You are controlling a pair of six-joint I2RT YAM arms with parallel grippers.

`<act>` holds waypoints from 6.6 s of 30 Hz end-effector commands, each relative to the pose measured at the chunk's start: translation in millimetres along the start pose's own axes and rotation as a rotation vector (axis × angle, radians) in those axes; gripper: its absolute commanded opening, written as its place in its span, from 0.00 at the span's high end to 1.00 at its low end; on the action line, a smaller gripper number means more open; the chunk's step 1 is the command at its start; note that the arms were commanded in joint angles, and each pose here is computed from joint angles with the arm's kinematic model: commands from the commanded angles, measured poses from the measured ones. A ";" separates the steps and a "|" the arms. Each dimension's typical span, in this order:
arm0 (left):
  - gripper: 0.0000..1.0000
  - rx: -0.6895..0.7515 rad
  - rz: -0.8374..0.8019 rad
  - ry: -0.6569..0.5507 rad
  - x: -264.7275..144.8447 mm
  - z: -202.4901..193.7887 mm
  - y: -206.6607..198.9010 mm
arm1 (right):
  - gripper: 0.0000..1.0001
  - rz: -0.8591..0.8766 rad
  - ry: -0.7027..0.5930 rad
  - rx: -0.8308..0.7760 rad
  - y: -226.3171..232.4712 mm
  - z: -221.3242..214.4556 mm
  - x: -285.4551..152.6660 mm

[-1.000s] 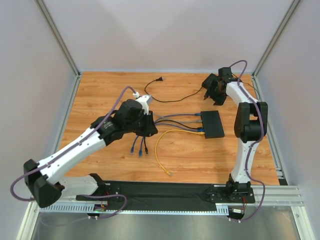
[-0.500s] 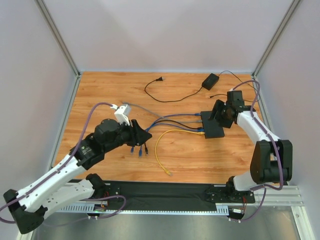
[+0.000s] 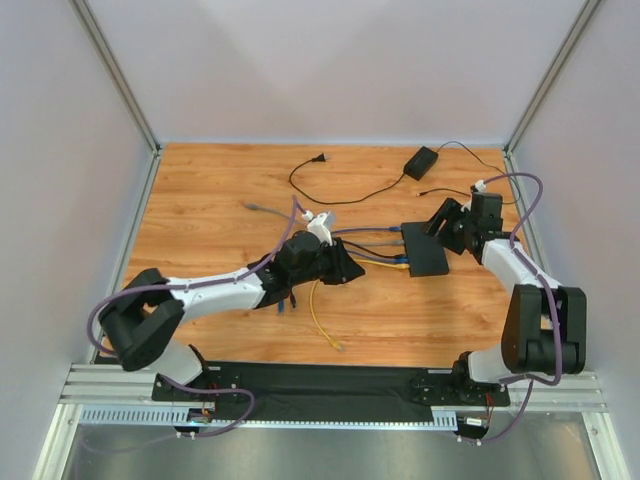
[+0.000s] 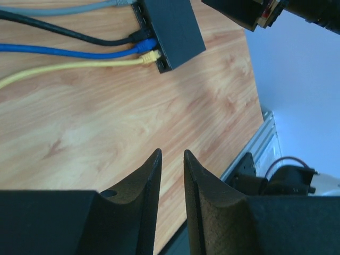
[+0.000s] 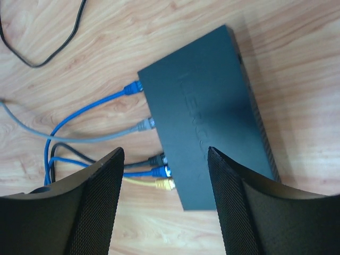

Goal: Pull the plug from the switch port

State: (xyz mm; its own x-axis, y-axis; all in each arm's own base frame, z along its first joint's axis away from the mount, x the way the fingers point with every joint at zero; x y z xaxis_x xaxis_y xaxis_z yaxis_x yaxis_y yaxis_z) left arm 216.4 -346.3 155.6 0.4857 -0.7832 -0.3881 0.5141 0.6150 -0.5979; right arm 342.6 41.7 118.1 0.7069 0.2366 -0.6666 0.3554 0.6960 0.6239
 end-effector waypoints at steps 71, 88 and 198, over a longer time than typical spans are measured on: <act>0.44 -0.344 0.031 -0.051 143.8 -17.0 34.7 | 0.39 -0.006 0.082 0.085 -18.2 7.8 56.4; 0.52 -0.567 0.087 -0.166 167.4 -9.4 27.1 | 0.44 -0.146 0.119 0.040 -36.6 8.8 61.3; 0.81 -0.762 0.215 -0.116 183.8 -56.1 82.9 | 0.35 -0.745 0.168 -0.469 -53.2 -27.4 59.4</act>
State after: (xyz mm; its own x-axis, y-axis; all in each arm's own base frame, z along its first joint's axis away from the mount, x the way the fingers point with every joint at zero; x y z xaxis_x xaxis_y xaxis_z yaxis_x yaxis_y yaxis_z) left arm 312.7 -463.7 33.7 0.6196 -0.6829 -0.3870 -0.1440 0.3858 -0.9113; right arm 385.0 62.9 62.2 0.4665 -0.1884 -0.8642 0.3242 0.9455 -0.0312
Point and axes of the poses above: each gripper's point midway between its finger pads, its own x axis out along the fingers, its own y axis along the line the jaws close on, z = x × y, the point moved 3 cm from there along -x, back along the fingers, and after that the axes turned 11 degrees about x, right-handed, at the moved point
